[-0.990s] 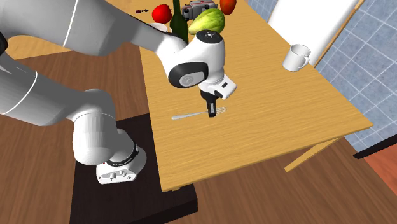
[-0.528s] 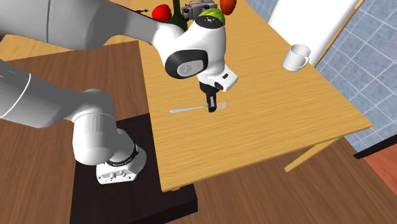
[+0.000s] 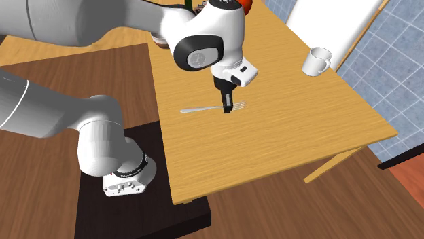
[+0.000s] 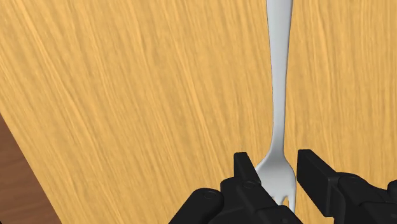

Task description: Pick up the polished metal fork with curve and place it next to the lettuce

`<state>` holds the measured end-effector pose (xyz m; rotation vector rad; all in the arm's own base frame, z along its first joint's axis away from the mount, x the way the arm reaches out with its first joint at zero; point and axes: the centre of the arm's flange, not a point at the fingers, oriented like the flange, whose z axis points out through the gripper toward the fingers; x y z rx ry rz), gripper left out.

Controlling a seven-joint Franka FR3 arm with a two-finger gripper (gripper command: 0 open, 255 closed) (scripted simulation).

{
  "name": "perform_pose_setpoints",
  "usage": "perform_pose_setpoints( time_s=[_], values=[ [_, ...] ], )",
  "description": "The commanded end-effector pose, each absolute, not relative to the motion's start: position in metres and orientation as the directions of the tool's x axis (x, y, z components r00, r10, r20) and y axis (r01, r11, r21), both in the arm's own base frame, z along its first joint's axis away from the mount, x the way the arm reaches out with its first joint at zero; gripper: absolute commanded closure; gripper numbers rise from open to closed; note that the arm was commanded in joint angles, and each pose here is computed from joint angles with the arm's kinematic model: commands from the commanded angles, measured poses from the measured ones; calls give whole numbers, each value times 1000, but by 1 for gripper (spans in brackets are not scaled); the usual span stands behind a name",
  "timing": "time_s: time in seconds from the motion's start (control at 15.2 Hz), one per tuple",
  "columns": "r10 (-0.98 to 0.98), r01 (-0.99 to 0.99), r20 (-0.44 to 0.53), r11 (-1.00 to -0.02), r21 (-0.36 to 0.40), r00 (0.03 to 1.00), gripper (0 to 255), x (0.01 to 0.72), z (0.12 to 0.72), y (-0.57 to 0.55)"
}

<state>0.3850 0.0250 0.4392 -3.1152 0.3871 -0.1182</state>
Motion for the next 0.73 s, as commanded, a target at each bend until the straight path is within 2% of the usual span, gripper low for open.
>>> perform_pose_setpoints(
  time_s=[0.0, 0.66],
  values=[
    [-244, -244, 74, -970, -9, 967, 255, 386, 450, 26],
    [-244, -244, 74, -970, -9, 967, 255, 386, 502, 26]
  ],
)
